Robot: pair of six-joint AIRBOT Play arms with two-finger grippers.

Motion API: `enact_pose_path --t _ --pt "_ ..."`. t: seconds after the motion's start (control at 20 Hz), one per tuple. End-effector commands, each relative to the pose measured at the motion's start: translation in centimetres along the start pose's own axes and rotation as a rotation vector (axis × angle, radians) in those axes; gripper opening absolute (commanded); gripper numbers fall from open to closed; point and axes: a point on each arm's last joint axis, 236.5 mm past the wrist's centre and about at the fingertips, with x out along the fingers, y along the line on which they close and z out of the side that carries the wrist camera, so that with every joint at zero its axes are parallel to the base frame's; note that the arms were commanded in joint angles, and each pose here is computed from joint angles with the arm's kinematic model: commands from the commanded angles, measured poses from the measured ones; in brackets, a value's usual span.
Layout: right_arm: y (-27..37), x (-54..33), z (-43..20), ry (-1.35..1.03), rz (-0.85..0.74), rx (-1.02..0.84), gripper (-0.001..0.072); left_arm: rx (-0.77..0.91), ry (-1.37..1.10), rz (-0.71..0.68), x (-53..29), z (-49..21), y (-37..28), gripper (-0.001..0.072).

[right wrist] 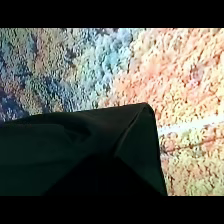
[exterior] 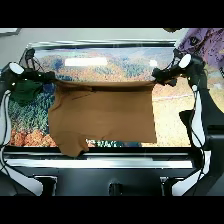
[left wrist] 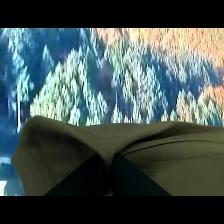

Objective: Fold the clothes and pants, and hang the long-sleeved shirts on hangers.

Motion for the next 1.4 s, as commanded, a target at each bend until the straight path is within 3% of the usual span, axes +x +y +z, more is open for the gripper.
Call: enact_pose_path --t 0.0,0.75,1.15,1.2,1.25,1.3,1.35 --pt "-0.4 1.7 1.7 -0.071 0.003 0.000 0.0030 0.011 -0.056 -0.009 2.4 2.3 0.6 0.0019" --pt "-5.4 2.4 -10.8 0.477 -0.182 0.033 0.0031 -0.083 0.560 0.041 -1.3 -12.1 2.4 0.0019" --pt "-6.0 3.8 -13.8 0.609 -0.186 0.058 0.0034 -0.085 0.585 0.059 -1.0 -12.9 3.0 0.0025" --pt "-6.1 3.9 -13.8 0.607 -0.188 0.057 0.0079 -0.089 0.587 0.059 -0.9 -13.0 3.0 0.0079" --pt "-6.1 3.9 -13.7 0.603 -0.187 0.056 0.0265 -0.108 0.586 0.065 -0.9 -13.0 3.0 0.0274" --pt "-6.1 3.8 -13.6 0.602 -0.185 0.050 0.0495 -0.123 0.583 0.069 -1.0 -12.9 3.0 0.0582" --pt "-5.9 3.4 -13.6 0.605 -0.176 0.030 0.0581 -0.131 0.572 0.074 -1.4 -12.4 3.0 0.0704"
